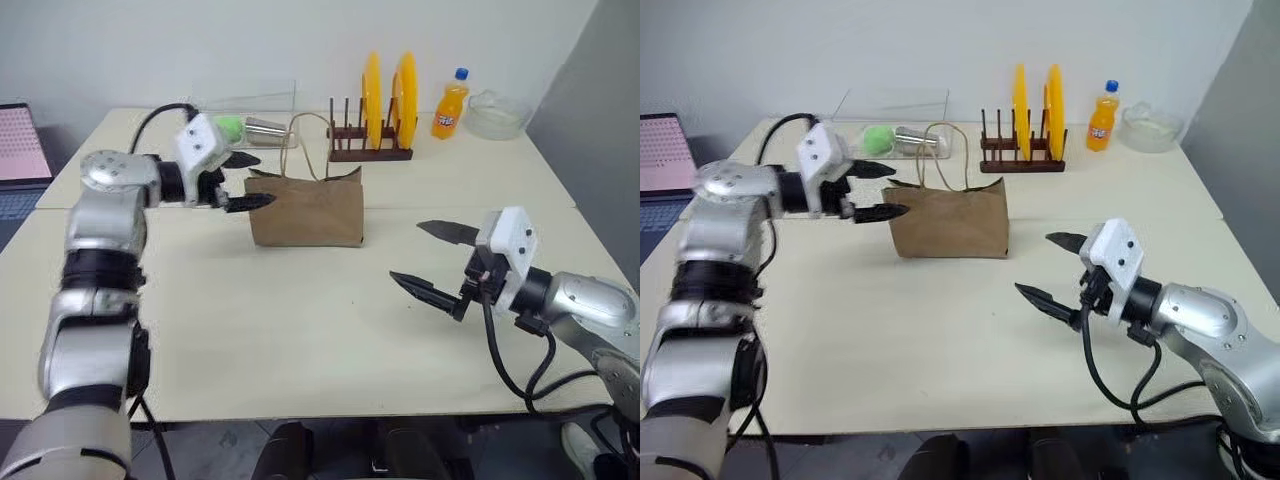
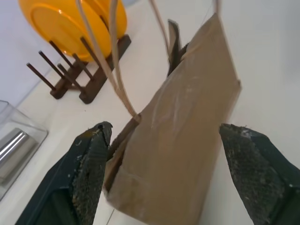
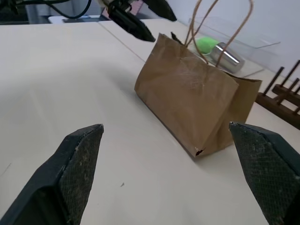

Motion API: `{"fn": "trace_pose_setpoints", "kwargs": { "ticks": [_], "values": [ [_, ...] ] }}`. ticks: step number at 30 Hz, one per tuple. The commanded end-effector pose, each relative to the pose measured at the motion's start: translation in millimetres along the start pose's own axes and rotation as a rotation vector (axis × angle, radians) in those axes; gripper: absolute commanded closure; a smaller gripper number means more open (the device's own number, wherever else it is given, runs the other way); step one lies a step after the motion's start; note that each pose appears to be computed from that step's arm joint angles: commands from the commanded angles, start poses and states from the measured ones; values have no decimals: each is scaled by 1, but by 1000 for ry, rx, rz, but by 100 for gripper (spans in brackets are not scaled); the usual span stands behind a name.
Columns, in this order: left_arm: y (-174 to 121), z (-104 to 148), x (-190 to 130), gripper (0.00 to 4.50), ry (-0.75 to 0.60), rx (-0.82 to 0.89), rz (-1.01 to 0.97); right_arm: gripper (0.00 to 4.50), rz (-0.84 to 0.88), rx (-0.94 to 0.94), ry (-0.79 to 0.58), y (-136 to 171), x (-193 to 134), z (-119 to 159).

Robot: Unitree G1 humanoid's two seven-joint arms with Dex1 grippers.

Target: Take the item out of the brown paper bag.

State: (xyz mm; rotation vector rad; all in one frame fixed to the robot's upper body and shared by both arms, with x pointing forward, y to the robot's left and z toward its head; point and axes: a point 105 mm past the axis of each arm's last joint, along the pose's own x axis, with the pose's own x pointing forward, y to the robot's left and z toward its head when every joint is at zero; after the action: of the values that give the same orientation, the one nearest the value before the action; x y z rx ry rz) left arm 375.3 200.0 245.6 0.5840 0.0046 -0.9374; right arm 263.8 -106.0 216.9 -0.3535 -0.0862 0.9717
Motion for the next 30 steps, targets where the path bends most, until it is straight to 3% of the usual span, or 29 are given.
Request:
{"fn": "trace_pose_setpoints", "kwargs": {
  "ticks": [1,5,12,16,20,25,30],
  "values": [
    [-24,31,-23,60,-99,13,9,60,-2,-91,-45,-20,14,12],
    [-51,35,-38,60,-123,-68,63,203,-1,-167,-79,-46,46,24],
    [-72,23,-65,60,-62,-179,230,447,-6,-276,-56,-91,102,40],
    [-94,13,-68,60,-51,-247,245,447,-54,-402,26,-116,139,43],
    [-115,10,-63,60,-51,-284,204,447,-55,-500,127,-121,164,35],
    [-131,7,-56,60,-42,-309,150,447,-140,-661,281,-127,181,22],
    [-139,2,-53,60,-9,-295,112,447,-110,-701,364,-122,184,4]
  ]
}}
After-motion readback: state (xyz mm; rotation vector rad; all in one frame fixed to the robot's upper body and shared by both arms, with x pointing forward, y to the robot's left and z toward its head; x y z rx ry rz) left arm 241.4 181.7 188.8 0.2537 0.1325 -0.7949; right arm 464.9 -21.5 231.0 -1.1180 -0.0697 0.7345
